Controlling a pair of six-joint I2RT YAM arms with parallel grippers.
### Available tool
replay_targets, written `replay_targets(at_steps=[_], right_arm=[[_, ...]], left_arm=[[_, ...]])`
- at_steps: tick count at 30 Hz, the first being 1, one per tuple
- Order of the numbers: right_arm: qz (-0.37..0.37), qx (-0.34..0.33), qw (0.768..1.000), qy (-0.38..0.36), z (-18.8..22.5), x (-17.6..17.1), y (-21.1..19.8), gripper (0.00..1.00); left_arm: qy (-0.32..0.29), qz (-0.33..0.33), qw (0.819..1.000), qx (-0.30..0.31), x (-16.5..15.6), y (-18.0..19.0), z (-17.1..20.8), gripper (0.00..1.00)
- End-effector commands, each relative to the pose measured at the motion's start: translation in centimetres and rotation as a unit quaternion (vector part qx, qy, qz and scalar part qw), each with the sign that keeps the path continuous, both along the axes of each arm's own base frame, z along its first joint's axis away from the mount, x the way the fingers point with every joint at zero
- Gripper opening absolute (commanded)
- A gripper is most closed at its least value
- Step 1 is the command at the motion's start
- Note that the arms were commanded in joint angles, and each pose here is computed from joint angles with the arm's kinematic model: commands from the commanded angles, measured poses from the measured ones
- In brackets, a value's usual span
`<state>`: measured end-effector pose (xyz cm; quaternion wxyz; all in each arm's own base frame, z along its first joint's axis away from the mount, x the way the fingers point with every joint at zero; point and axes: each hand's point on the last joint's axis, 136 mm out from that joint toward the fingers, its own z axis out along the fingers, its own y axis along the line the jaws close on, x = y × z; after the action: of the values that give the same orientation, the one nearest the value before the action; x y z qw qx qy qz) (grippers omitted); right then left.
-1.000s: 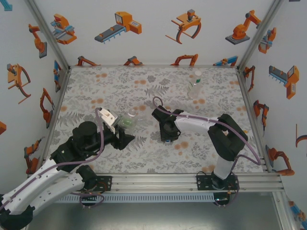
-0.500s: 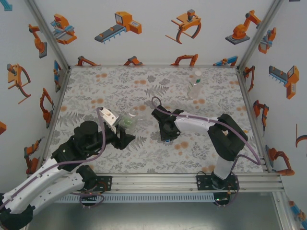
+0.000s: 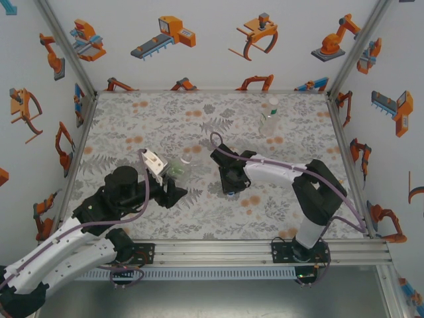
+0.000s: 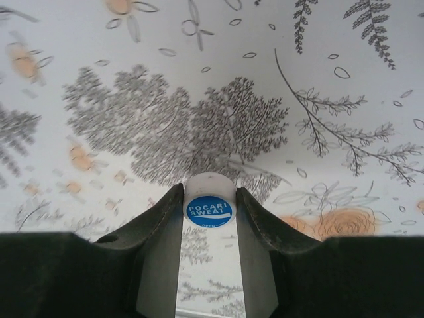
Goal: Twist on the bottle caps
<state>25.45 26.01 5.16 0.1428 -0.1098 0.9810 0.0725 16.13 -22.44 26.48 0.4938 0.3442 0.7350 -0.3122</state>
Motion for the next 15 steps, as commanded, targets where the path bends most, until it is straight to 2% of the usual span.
replay_targets(at_steps=[1,8,13,15], right_arm=[[0.04,0.056,0.997,-0.032,5.0,-0.5,0.8,0.21],[0.12,0.161,0.973,-0.116,15.3,-2.1,1.2,0.15],[0.191,0.223,0.935,-0.2,22.6,-4.3,0.7,0.12],[0.227,0.257,0.909,-0.239,25.5,-5.6,0.7,0.08]], left_arm=[[-0.041,-0.069,0.997,-0.001,-1.5,-1.2,1.9,0.0],[-0.087,-0.15,0.985,0.023,-3.0,-2.5,3.0,0.0],[-0.106,-0.202,0.972,0.054,-3.8,-3.2,3.1,0.0],[-0.112,-0.222,0.966,0.065,-4.1,-3.6,3.0,0.0]])
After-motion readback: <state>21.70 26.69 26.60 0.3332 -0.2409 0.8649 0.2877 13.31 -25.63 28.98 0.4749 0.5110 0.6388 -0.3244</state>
